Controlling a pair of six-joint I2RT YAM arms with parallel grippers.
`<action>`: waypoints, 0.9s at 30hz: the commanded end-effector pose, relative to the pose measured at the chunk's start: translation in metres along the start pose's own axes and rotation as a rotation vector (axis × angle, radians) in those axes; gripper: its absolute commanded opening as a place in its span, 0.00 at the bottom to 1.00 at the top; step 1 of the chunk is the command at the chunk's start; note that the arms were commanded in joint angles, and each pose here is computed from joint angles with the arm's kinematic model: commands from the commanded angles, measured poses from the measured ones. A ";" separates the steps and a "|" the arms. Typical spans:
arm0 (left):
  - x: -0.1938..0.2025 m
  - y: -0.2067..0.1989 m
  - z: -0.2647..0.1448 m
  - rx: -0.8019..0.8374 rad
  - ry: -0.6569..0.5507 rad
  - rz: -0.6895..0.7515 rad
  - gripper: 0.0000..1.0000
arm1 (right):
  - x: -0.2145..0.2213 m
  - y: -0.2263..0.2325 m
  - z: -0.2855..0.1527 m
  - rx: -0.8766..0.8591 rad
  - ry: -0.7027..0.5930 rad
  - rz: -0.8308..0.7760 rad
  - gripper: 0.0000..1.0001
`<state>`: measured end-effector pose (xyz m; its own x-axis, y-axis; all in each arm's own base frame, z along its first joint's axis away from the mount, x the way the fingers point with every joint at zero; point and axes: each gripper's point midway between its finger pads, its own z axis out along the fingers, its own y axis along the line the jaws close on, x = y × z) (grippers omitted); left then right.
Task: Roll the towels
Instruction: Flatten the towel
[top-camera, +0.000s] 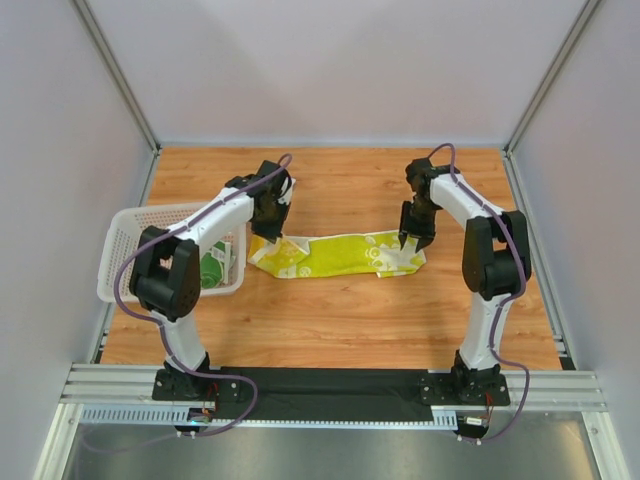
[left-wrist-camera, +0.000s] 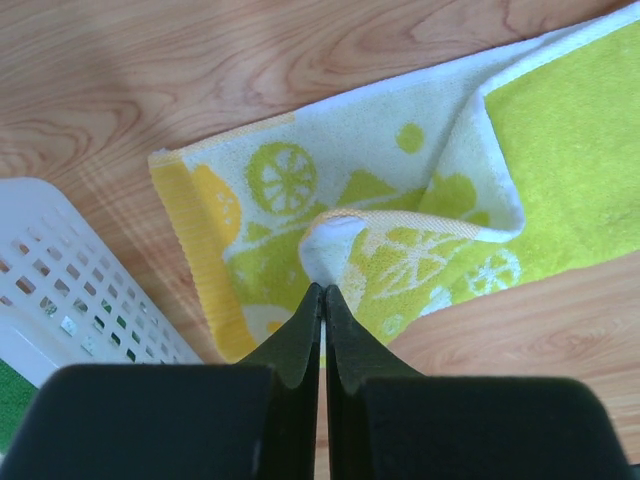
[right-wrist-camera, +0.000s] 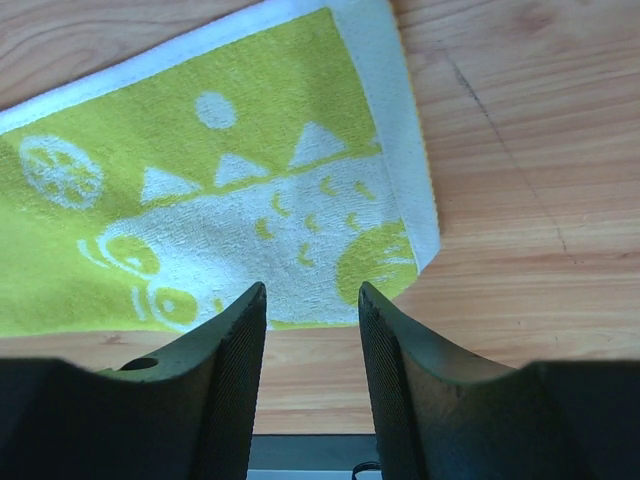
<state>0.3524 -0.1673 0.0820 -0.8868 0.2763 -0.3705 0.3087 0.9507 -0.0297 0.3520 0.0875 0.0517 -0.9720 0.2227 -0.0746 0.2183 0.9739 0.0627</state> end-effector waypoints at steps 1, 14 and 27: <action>-0.010 -0.005 -0.022 0.020 -0.045 -0.014 0.00 | -0.014 0.006 -0.013 0.002 -0.057 0.019 0.44; -0.014 -0.009 -0.058 0.051 -0.111 -0.019 0.00 | -0.027 0.010 -0.015 0.037 -0.111 -0.008 0.52; -0.013 -0.009 -0.089 0.060 -0.171 -0.044 0.00 | -0.083 -0.001 0.020 0.110 -0.093 0.032 0.53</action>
<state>0.3357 -0.1655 0.1493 -0.8440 0.2283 -0.4854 0.3030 0.9496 -0.0802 0.4280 0.0719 0.0401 -0.9511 0.2580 -0.1696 0.2651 0.9640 -0.0201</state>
